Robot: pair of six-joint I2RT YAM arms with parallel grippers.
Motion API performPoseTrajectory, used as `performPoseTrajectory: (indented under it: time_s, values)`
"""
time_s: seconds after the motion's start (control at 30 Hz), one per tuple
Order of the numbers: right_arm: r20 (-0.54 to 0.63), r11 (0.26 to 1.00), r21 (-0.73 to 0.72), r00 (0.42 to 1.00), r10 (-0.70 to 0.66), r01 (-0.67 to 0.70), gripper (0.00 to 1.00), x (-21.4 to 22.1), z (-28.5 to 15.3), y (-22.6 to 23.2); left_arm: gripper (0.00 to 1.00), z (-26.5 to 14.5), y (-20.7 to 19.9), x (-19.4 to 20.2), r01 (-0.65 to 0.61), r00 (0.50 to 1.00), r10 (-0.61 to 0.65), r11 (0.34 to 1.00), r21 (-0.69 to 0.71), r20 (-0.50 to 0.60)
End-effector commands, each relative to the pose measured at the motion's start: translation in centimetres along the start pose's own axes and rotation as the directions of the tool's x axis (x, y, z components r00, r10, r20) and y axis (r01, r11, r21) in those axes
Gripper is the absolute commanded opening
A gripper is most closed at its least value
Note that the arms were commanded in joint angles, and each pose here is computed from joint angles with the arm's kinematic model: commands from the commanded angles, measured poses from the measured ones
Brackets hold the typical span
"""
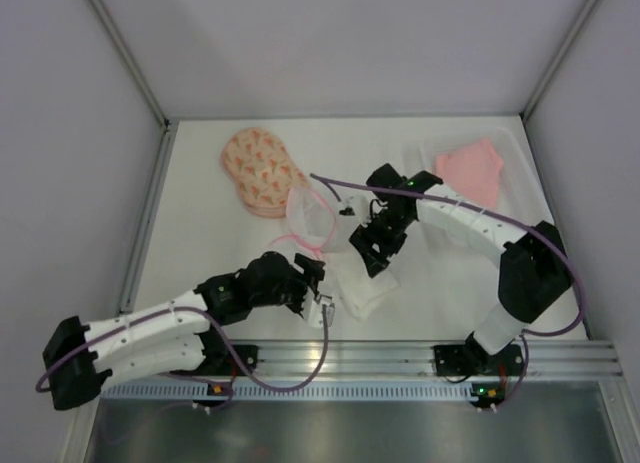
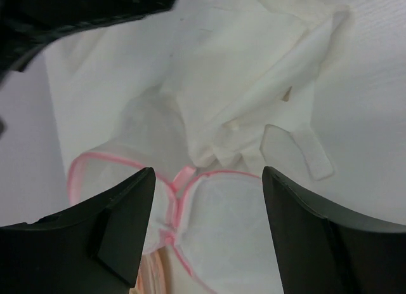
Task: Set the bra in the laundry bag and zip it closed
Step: Adjust the bra at the center of the board.
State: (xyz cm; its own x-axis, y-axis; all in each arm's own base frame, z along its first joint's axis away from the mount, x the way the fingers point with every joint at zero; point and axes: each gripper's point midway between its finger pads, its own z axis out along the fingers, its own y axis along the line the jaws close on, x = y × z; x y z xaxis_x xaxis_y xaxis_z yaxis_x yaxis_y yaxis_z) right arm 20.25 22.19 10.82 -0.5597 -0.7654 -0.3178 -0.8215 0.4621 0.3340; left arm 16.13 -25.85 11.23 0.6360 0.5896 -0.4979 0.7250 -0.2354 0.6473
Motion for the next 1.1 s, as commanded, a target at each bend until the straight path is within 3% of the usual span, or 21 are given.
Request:
performPoseTrajectory:
  time_s: [0.0,0.03,0.07,0.17,0.23,0.43,0.77,1.07]
  values:
    - [0.002,0.995,0.063,0.997,0.075,-0.075,0.72,-0.8,1.5,1.9,0.75,-3.4,1.4,-0.8,0.106,0.994,-0.101,0.985,-0.139,0.042]
    - [0.0,0.991,0.085,0.994,0.105,-0.105,0.81,-0.6,2.0,2.0,0.78,-5.3,2.6,-1.5,0.109,0.993,-0.096,0.971,-0.214,0.073]
    - [0.017,0.989,0.099,0.993,0.113,-0.114,0.99,-0.9,2.2,2.3,0.81,-6.2,2.9,-1.4,0.122,0.992,-0.107,0.963,-0.24,0.072]
    - [0.051,0.978,0.188,0.996,0.079,-0.087,0.99,-1.6,3.5,2.4,0.82,-9.1,4.9,-0.9,0.143,0.989,-0.143,0.928,-0.343,0.023]
    - [0.056,0.943,0.319,0.995,0.081,-0.095,0.99,-1.4,4.3,1.3,0.81,-10.5,6.4,-1.0,0.164,0.984,-0.175,0.907,-0.388,0.008]
    - [0.088,0.913,0.399,0.995,0.052,-0.083,0.99,-2.9,4.8,2.3,0.81,-12.2,8.1,-0.6,0.202,0.972,-0.235,0.857,-0.475,-0.011]
    - [0.019,0.929,0.369,1.0,0.021,-0.027,0.99,-3.2,8.9,5.0,0.83,-14.9,9.9,-0.4,0.257,0.954,-0.3,0.77,-0.584,0.024]
    - [-0.055,0.903,0.429,0.998,0.008,0.016,0.99,0.0,12.4,2.9,0.84,-16.8,11.8,-0.8,0.271,0.948,-0.316,0.721,-0.637,0.046]
